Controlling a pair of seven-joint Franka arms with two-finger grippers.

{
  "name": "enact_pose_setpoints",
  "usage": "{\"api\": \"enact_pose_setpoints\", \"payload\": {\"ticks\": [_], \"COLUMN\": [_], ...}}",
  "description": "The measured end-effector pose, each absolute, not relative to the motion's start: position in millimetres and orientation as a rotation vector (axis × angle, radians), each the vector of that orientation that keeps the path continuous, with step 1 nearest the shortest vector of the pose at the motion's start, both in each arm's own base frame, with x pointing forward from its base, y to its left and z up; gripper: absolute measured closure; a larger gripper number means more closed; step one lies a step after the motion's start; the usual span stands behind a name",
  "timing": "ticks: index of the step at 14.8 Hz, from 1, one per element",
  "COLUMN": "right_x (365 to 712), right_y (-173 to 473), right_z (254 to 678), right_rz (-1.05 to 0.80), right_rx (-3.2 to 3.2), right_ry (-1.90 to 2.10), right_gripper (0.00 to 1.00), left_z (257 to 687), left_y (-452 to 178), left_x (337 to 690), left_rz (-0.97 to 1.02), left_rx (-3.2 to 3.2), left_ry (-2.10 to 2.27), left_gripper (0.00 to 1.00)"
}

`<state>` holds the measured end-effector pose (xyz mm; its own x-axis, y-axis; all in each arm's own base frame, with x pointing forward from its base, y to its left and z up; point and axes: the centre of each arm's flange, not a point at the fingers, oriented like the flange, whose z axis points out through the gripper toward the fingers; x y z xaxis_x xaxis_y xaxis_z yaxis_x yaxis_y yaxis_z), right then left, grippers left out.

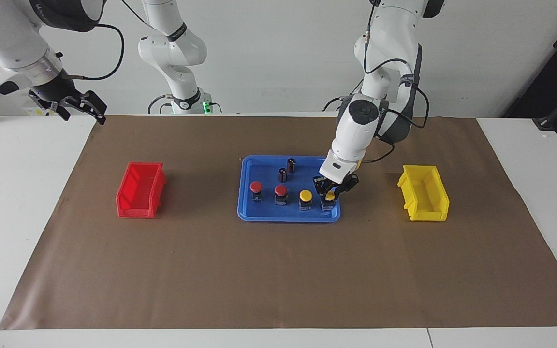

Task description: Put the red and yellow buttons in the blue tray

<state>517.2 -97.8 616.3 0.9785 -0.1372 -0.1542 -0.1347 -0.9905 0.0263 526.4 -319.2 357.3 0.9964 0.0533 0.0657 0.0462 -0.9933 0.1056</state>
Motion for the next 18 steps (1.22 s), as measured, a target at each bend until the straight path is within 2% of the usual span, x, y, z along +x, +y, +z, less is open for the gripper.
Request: {"api": "enact_pose_setpoints", "payload": {"ticks": [1,5,6,10,14,18], "right_x": [517.5,517.5,517.5,517.5,517.5,517.5], "right_y": [-96.3,-95.9,-95.9,-95.9,-95.9,-95.9], "right_z": [616.3,616.3,616.3,616.4,616.4,616.4], "right_rz": [-0.244,-0.244,-0.244,-0.244,-0.244,-0.244], "right_rx": [3.109,3.109,3.109,3.109,3.109,3.109], "right_ry": [-0.209,-0.208,-0.208,-0.208,-0.208,-0.208], "right_gripper": [0.00,0.00,0.00,0.00,0.00,0.00], "left_z": [357.1,363.5,373.3,462.5,558.7,601.1], "left_y": [-318.8,-318.2,-316.7,-288.8,-205.5,-104.8], "left_x": [526.8,528.0,529.7,535.5,544.2,544.9], "left_rz": [0.105,0.102,0.086,-0.045,-0.023,-0.021], "left_rx": [3.034,3.036,3.043,3.109,3.133,3.127], "left_ry": [0.077,0.079,0.082,0.046,-0.077,-0.183], "left_gripper": [0.54,0.08,0.00,0.00,0.00,0.00]}}
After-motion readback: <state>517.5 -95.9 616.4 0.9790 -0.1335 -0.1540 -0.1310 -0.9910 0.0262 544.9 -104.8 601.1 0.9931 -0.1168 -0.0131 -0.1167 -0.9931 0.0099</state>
